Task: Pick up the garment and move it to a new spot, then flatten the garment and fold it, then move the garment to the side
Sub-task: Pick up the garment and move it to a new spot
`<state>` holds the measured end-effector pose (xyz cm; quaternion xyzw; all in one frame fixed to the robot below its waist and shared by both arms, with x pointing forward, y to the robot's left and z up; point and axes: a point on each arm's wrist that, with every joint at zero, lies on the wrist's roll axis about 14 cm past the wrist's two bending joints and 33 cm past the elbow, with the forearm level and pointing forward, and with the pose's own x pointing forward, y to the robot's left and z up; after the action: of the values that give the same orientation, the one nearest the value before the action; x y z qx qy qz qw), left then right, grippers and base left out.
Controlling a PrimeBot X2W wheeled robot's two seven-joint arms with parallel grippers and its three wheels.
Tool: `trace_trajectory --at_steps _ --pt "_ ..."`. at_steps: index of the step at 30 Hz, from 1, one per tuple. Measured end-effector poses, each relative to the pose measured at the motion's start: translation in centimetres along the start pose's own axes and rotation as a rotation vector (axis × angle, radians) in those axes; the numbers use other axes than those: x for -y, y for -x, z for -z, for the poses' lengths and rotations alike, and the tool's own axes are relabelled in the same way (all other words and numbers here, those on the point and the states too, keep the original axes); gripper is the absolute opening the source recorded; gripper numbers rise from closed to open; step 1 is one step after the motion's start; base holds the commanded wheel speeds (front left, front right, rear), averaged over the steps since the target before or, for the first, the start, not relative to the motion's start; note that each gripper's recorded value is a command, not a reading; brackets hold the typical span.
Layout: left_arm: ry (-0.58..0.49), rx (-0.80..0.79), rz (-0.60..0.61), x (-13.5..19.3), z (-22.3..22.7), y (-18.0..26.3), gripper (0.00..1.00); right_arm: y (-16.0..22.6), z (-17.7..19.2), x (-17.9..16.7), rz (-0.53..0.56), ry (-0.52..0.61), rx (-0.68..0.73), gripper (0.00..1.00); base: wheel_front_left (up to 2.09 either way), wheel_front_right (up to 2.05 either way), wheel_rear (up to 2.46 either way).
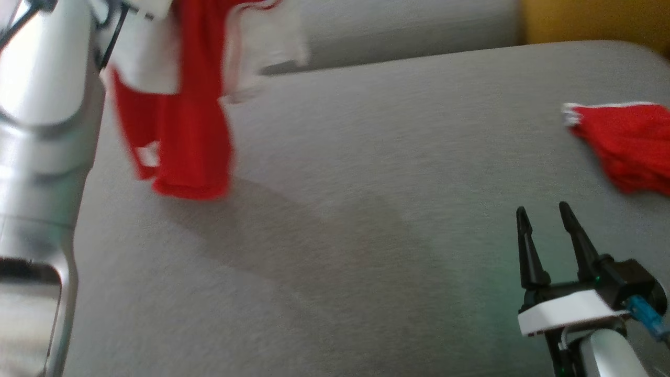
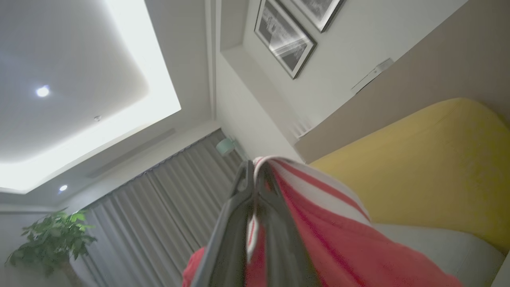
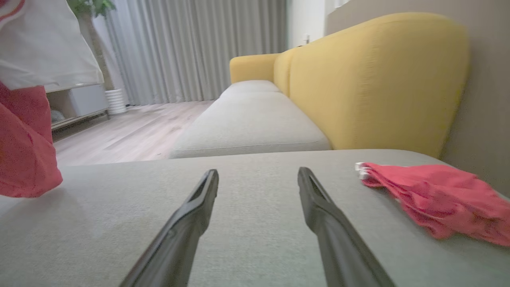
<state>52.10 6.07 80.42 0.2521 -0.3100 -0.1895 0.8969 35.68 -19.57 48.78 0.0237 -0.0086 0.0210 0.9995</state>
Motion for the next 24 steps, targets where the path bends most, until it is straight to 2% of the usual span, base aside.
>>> trace_trajectory --at_steps 5,8,14,18,23,24 --pt "0.005 0.142 0.105 4.5 -6.7 -3.6 0.0 3.6 -1.2 2.9 0.117 -0.014 0.042 1.0 0.0 0.0 0.0" --pt "0.062 0.226 0.152 7.2 -10.4 -4.8 0.0 5.4 -1.9 4.3 0.178 -0.026 0.072 1.0 0.0 0.0 0.0" --pt "0.113 0.274 0.275 12.9 -12.8 -5.1 0.0 7.0 -2.6 5.7 0.238 -0.051 0.107 1.0 0.0 0.0 0.0" --pt "0.177 0.19 0.368 17.2 -8.7 -3.2 0.0 6.6 -2.3 5.5 0.234 -0.055 0.095 1.0 0.0 0.0 0.0" --pt "0.343 -0.082 0.447 22.8 1.9 4.5 0.0 5.2 -1.9 4.3 0.196 -0.069 0.078 1.0 0.0 0.0 0.0" --pt "0.387 -0.142 0.447 23.7 3.8 6.4 0.33 4.9 -1.9 4.0 0.186 -0.068 0.079 1.0 0.0 0.0 0.0"
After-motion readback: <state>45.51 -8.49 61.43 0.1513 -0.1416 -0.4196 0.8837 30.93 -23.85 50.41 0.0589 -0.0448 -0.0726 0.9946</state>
